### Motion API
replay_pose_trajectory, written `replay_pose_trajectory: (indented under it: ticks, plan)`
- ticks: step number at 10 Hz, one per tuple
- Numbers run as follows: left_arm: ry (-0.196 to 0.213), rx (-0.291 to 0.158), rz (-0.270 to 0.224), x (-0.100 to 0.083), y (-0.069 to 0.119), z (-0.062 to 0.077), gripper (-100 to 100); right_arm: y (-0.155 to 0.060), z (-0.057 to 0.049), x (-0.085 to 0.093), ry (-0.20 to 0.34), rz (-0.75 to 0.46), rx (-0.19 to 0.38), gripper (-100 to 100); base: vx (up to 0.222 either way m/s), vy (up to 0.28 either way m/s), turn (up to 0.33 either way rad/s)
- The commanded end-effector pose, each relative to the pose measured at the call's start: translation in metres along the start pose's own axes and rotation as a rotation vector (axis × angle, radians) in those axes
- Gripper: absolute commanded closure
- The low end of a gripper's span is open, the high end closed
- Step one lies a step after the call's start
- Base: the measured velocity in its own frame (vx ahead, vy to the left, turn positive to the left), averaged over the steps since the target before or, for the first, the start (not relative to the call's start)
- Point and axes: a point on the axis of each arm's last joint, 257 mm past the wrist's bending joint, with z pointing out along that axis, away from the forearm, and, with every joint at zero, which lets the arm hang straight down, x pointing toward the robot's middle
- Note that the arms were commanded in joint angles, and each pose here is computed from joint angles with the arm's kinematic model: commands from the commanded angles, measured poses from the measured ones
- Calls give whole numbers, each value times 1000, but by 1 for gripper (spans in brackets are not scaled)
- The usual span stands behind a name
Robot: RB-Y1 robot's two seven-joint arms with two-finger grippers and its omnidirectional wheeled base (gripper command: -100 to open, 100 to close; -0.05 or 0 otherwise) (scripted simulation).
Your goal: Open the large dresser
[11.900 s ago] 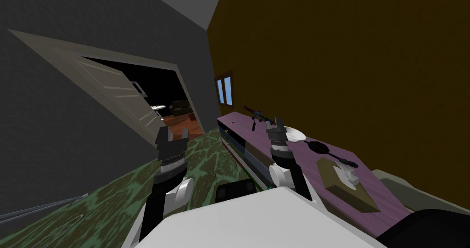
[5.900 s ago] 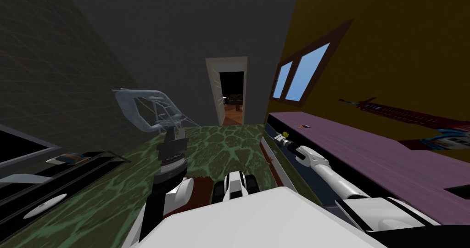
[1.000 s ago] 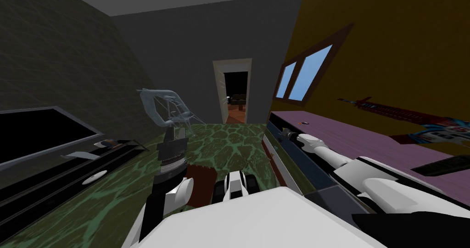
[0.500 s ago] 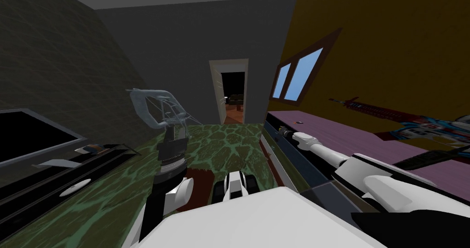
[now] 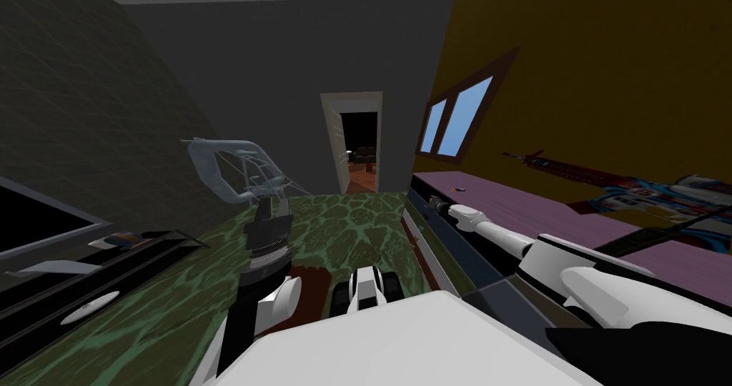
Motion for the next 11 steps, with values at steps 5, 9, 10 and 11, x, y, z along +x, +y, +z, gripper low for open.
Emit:
replay_pose_trajectory:
  ticks: [5,9,10,11]
  plan:
    - [0,0,0,0,0,0,0,4,-8,24,23,-29,-21,100,0,16,63]
    - [0,0,0,0,0,0,0,-17,-19,55,46,-18,2,100,-7,44,76]
    - [0,0,0,0,0,0,0,-25,-20,54,43,-4,20,100,-8,31,54]
    - [0,0,0,0,0,0,0,-19,-25,71,61,-23,0,100,-9,37,117]
